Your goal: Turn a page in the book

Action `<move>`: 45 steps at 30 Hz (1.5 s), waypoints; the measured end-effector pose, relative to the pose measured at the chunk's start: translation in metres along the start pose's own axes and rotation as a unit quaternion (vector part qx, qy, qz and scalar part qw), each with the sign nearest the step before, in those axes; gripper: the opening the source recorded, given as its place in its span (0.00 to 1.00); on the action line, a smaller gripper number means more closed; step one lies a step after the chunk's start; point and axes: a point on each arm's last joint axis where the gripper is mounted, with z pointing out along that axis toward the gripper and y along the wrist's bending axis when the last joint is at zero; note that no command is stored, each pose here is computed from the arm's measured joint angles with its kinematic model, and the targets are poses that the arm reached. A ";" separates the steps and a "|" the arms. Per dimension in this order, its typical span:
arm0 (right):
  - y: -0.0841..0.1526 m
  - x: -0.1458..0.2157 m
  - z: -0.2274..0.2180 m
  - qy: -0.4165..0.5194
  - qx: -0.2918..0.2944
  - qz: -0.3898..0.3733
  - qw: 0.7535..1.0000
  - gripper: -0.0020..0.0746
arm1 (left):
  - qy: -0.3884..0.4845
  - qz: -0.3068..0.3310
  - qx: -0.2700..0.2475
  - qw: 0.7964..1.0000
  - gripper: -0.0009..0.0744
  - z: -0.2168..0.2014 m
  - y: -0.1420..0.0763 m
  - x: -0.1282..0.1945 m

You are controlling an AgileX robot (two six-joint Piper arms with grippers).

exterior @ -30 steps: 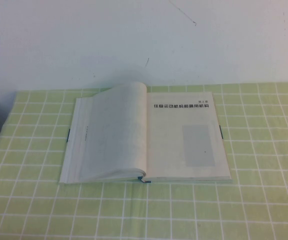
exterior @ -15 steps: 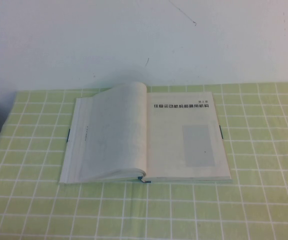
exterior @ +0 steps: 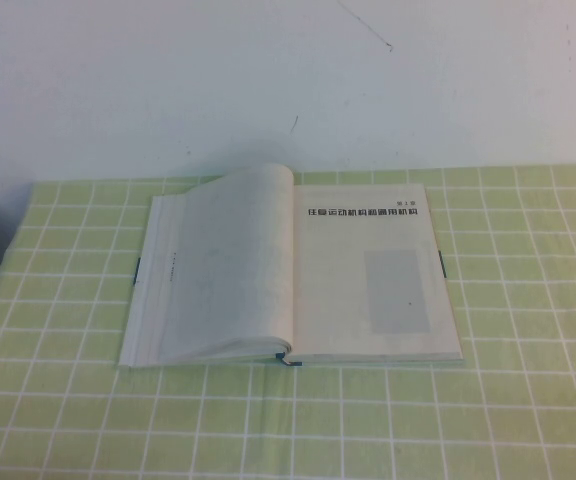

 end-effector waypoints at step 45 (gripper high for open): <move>-0.009 -0.070 -0.035 -0.446 0.028 0.063 0.892 0.02 | -0.439 0.007 0.023 0.898 0.01 -0.034 -0.004 -0.070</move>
